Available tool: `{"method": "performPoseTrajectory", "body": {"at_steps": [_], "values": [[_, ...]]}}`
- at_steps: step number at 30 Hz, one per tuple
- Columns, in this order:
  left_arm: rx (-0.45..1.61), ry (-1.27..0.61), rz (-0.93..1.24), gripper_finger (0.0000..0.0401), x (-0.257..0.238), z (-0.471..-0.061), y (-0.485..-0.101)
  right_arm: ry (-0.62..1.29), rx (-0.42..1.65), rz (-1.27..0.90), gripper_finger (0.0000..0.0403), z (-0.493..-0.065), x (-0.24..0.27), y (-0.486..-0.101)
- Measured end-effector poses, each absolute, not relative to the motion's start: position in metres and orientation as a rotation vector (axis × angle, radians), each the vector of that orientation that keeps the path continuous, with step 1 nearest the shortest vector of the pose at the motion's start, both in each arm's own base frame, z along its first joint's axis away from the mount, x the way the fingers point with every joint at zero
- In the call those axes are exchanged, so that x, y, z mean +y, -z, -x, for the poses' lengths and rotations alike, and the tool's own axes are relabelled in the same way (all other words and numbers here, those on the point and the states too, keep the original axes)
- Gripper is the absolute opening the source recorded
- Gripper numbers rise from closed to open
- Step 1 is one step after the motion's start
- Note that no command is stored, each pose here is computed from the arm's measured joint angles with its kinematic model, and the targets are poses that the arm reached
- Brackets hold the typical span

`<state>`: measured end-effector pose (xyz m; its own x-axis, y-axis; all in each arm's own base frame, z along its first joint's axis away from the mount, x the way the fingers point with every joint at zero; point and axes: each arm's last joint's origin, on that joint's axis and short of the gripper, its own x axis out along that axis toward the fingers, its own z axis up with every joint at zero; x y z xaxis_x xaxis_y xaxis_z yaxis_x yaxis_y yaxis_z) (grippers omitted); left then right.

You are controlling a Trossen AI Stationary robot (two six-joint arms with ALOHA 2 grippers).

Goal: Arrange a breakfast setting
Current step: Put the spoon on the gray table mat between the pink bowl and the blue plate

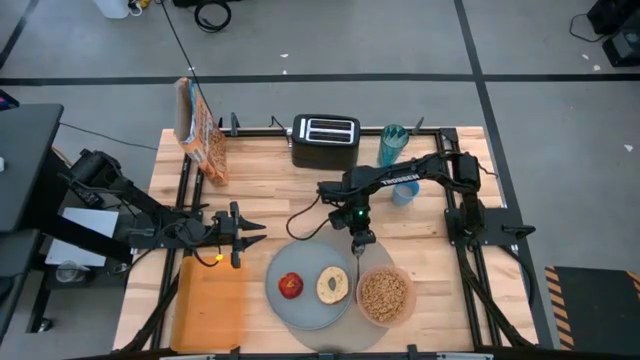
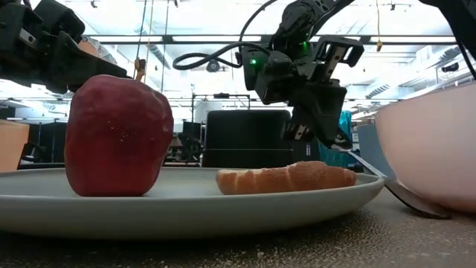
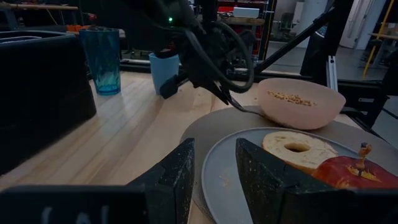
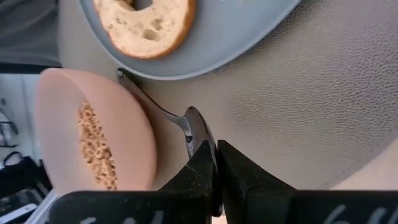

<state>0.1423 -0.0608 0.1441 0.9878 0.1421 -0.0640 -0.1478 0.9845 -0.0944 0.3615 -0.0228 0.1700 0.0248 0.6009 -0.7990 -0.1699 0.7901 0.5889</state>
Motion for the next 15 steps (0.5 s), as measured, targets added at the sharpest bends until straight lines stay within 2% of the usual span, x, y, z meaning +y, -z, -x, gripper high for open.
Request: {"method": "performPoseTrajectory", "body": {"at_steps": [15], "values": [[0.057, -0.146, 0.1, 0.0125, -0.061, -0.142, -0.144, -0.441, 1.495, -0.306, 0.0019, -0.359, -0.041, -0.168]]}}
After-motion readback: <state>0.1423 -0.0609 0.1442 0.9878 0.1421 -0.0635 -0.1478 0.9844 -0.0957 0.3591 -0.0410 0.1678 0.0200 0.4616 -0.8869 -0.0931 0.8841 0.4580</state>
